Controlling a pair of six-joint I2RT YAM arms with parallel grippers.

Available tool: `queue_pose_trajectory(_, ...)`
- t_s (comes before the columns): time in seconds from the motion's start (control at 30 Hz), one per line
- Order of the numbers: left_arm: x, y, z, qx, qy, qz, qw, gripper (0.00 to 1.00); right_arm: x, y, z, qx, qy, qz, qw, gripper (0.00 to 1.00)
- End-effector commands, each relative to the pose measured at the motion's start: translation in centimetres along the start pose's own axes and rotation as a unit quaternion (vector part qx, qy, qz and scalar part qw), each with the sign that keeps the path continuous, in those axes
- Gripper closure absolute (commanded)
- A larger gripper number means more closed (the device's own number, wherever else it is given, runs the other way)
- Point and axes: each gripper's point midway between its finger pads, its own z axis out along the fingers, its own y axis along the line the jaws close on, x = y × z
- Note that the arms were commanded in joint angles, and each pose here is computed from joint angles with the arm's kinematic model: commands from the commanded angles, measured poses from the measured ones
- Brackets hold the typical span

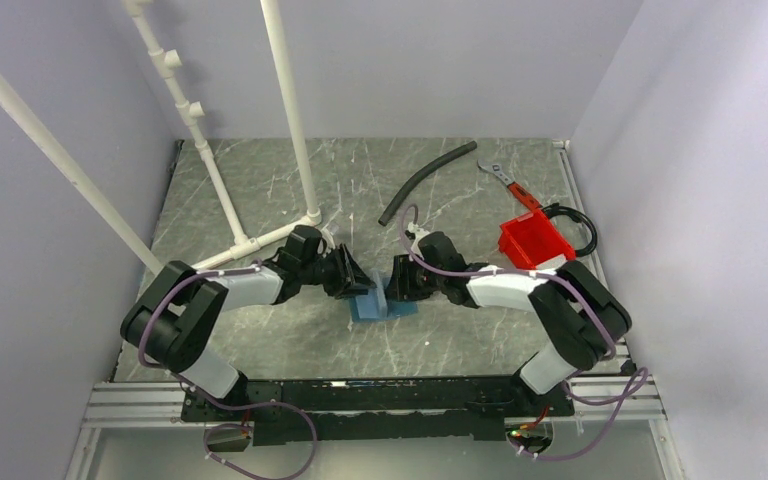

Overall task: Put the credit cards into the card holder
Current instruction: Open the card holder at the center of the board.

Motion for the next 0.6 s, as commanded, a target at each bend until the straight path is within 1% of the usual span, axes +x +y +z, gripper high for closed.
queue_pose_trajectory(0.0, -0.1, 0.9, 0.4, -0.017, 0.002, 0.006, 1.000, 0.58, 0.4, -0.7, -2.3, 0.034, 0.021, -0.027, 0.999, 0.48)
queue_pose_trajectory(0.13, -0.2, 0.8, 1.0, -0.008, 0.008, 0.006, 1.000, 0.58, -0.4, 0.7, -3.8, 0.016, 0.011, -0.043, 0.999, 0.38)
queue_pose_trajectory(0.23, -0.3, 0.2, 1.4, 0.007, 0.013, 0.003, 1.000, 0.59, -0.7, 1.5, -4.2, -0.005, 0.003, -0.050, 0.999, 0.29)
queue_pose_trajectory(0.33, -0.4, -1.0, 1.4, 0.023, 0.014, 0.010, 1.000, 0.61, -0.6, 2.4, -4.0, -0.031, 0.008, -0.049, 0.998, 0.25)
queue_pose_trajectory(0.47, -0.3, -1.8, 1.0, 0.007, 0.010, 0.027, 1.000, 0.62, -0.9, 4.1, -4.4, -0.074, -0.005, -0.052, 0.996, 0.14)
queue_pose_trajectory(0.57, -0.4, -1.7, 0.7, -0.008, 0.006, 0.028, 1.000, 0.66, -1.0, 4.5, -4.8, -0.077, -0.013, -0.060, 0.995, 0.08)
